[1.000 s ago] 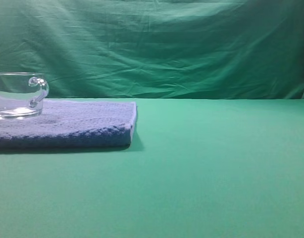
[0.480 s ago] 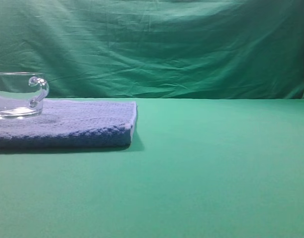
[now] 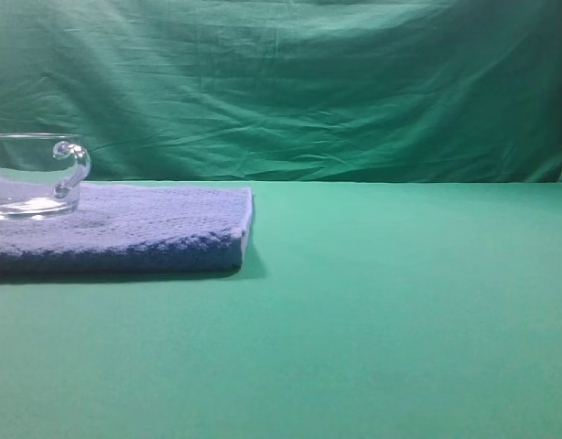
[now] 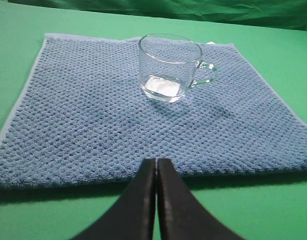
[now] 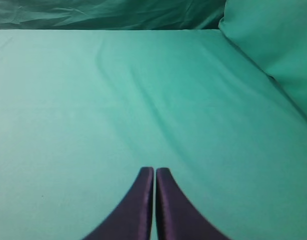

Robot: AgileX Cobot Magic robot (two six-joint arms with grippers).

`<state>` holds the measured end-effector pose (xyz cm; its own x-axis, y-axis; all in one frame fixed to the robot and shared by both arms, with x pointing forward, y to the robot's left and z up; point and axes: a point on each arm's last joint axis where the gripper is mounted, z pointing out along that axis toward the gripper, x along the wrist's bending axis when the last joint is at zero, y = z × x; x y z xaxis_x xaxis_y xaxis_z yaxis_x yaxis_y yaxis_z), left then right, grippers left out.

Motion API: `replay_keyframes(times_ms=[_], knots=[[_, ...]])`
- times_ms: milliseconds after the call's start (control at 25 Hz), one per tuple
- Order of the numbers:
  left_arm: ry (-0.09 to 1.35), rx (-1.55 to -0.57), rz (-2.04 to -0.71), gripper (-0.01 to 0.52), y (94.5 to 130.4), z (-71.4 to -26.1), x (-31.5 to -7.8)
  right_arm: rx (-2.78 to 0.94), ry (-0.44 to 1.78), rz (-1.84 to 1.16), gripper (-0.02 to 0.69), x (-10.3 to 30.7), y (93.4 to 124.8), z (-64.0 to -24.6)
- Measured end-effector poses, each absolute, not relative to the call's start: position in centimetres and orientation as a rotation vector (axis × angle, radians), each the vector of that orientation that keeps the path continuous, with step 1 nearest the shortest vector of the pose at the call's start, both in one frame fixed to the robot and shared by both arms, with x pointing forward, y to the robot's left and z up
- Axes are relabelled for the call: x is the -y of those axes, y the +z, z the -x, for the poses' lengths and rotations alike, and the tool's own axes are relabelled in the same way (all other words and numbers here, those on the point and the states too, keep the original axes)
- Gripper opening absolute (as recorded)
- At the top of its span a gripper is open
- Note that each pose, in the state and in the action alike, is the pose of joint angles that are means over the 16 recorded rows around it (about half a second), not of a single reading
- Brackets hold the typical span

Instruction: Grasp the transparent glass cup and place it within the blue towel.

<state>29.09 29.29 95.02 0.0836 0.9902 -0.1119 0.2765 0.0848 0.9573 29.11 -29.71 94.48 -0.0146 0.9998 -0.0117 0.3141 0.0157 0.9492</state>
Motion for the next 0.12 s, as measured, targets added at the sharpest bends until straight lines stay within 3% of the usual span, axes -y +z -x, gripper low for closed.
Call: replay_keyframes(times_ms=[120], knots=[[0.919, -1.377, -1.375, 0.000, 95.02, -29.09, -29.29, -1.457, 1.040, -1.424, 0.000, 29.71, 94.48, -29.11]])
